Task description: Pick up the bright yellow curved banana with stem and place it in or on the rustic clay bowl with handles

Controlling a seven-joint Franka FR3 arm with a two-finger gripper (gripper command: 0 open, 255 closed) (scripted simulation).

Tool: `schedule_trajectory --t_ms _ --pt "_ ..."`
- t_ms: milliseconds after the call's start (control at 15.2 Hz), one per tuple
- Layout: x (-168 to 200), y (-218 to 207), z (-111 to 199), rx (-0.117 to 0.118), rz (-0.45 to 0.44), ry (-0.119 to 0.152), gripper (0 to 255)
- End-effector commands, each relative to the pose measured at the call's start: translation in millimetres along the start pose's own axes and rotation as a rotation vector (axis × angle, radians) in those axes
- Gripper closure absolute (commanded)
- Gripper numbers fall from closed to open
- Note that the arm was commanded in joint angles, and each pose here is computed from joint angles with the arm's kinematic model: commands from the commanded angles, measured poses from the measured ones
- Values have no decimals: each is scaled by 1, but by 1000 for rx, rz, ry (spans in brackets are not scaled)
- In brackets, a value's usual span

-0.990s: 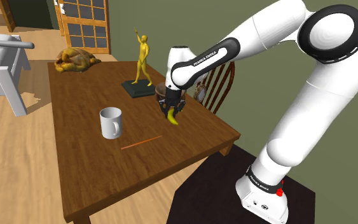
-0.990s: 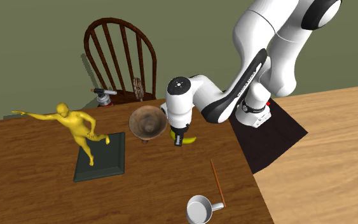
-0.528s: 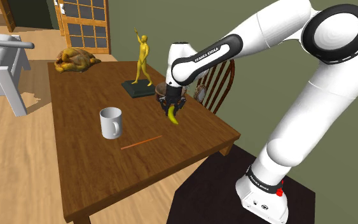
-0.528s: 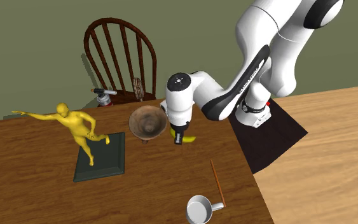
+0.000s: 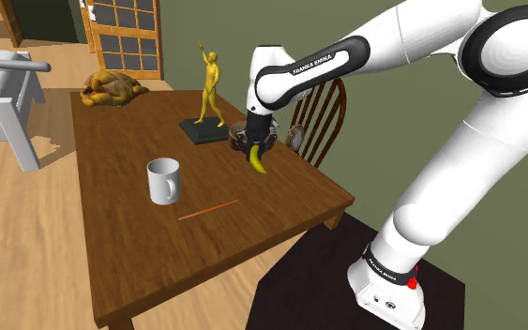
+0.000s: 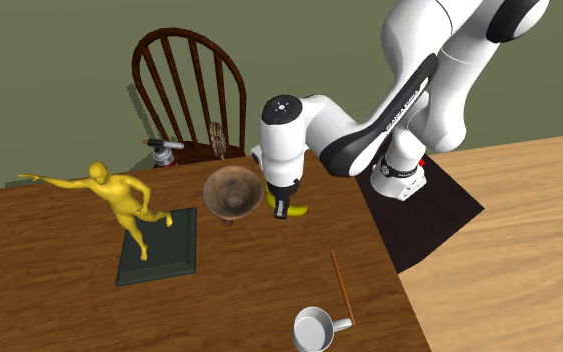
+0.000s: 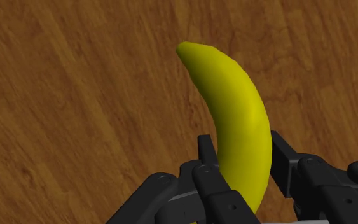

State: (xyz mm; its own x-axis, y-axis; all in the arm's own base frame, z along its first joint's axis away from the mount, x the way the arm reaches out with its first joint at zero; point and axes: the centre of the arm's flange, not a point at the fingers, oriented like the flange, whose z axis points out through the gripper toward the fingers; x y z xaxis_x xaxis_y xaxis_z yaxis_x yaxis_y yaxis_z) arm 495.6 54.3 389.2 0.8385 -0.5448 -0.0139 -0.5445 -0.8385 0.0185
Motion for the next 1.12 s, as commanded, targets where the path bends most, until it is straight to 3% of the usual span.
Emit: schedule_trajectory --t_ms 0,1056 --pt "0 1 -10 0 0 0 255" --pt "-1 2 -94 0 0 0 255"
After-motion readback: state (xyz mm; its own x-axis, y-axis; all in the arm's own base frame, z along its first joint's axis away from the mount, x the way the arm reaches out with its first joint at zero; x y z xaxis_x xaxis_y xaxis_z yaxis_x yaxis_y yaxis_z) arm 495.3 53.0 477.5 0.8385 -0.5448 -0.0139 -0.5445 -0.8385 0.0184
